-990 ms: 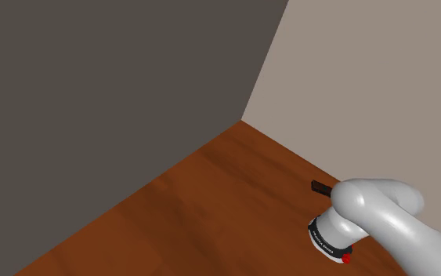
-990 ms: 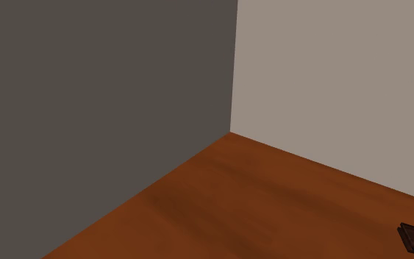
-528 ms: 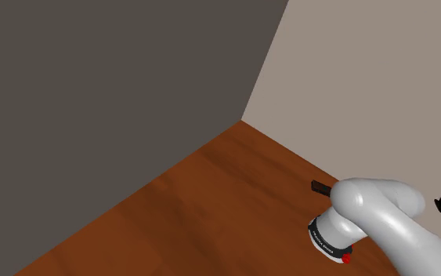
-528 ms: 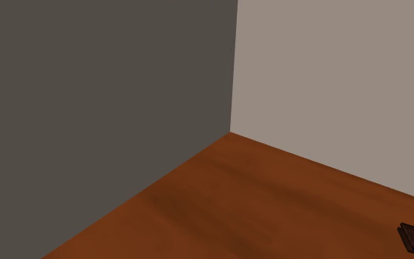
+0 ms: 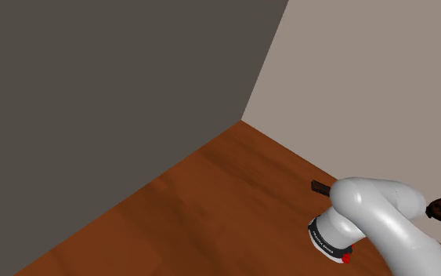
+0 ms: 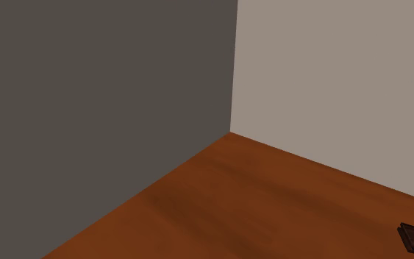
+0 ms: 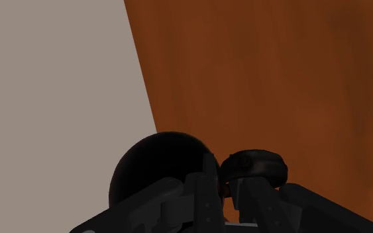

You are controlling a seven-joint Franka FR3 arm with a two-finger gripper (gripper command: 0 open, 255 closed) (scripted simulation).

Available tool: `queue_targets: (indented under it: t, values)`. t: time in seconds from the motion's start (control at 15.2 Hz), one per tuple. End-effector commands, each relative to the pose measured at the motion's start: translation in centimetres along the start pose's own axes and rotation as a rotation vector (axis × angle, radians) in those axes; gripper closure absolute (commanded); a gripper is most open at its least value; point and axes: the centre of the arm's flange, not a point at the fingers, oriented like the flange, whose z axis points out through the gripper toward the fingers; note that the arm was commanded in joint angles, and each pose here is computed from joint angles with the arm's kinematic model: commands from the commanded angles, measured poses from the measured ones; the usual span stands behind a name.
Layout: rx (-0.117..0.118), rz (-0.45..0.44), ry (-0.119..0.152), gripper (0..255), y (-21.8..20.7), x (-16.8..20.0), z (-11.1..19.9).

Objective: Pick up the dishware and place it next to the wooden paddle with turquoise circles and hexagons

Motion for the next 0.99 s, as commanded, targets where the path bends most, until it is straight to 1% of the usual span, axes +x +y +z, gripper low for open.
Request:
queue_targets:
  t: [0.0, 0.92]
  values:
    - [-0.001, 0.000, 0.000, 255, -0.2, 0.1, 1.0]
    - [-0.001, 0.000, 0.000, 255, -1.1, 1.2, 8.3]
